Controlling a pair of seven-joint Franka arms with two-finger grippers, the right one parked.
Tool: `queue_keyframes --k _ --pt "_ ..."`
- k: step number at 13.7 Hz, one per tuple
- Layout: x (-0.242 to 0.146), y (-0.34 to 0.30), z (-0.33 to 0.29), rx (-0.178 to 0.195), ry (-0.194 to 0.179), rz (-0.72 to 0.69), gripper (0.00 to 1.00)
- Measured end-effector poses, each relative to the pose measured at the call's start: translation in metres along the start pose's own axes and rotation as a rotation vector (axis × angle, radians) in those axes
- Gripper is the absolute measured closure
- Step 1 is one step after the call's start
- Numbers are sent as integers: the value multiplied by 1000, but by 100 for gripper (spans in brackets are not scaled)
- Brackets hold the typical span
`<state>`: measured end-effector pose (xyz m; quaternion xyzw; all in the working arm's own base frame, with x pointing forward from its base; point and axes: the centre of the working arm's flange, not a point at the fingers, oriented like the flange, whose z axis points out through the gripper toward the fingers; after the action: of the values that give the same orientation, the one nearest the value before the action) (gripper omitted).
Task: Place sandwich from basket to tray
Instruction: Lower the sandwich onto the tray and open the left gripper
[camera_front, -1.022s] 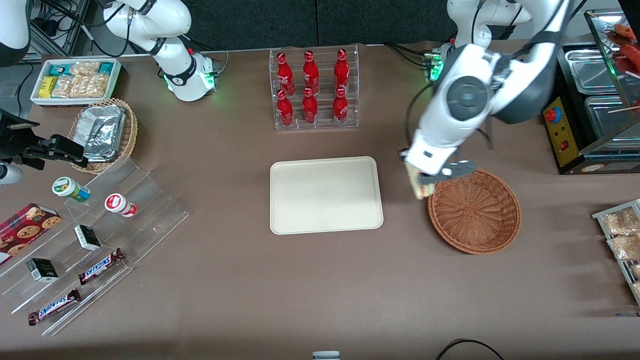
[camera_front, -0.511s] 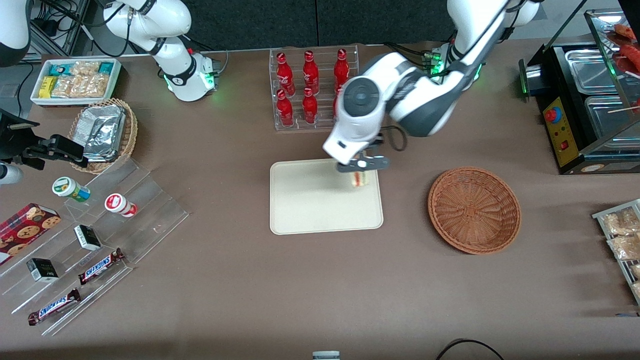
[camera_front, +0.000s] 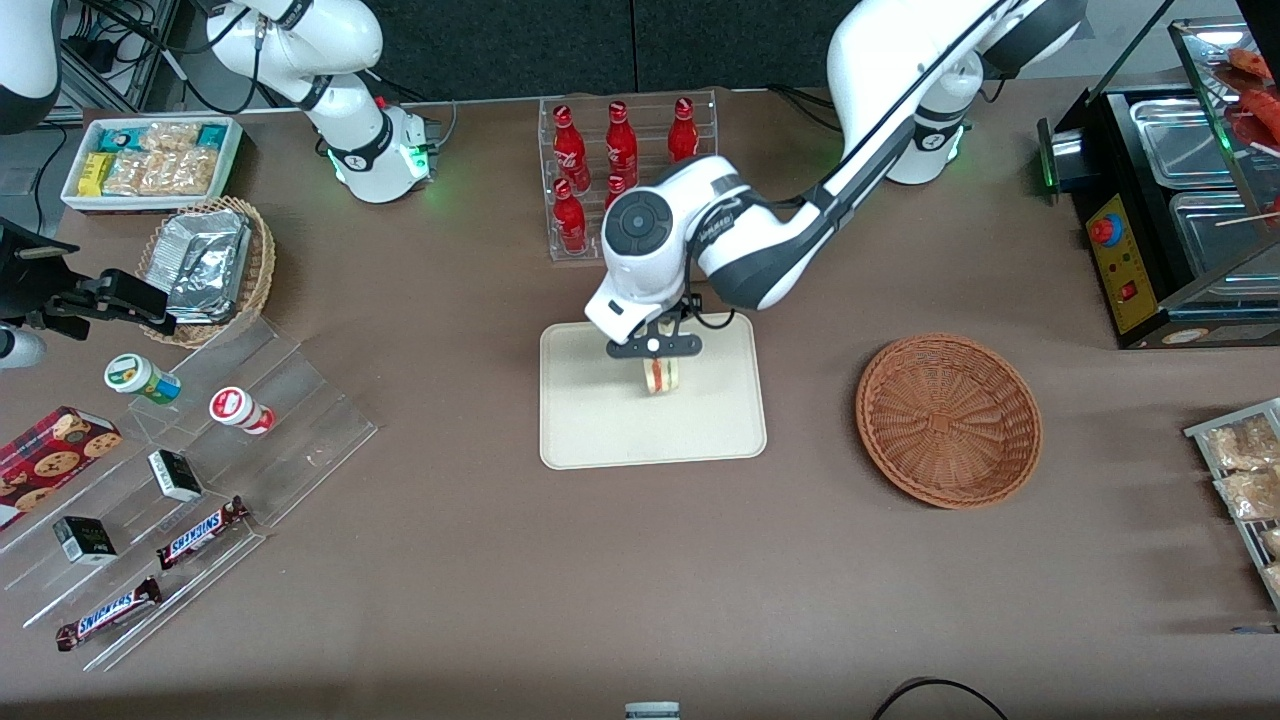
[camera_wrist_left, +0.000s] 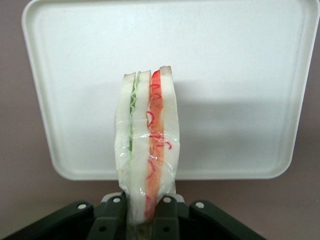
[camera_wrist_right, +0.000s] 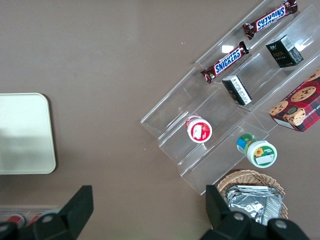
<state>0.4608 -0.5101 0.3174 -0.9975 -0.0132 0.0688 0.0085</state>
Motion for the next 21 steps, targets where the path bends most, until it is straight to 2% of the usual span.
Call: queue_keyframes --k 4,7,9,13,17,19,21 --pt "9 -4 33 -67 42 -11 82" --pt "13 -9 42 -63 45 -20 82" --pt "16 -8 51 -68 67 -11 82" --pt "17 -7 66 -70 59 -7 82" --pt "18 -6 74 -68 69 4 82" --pt "18 -6 77 -67 68 5 67" --pt "18 -6 76 -68 69 4 48"
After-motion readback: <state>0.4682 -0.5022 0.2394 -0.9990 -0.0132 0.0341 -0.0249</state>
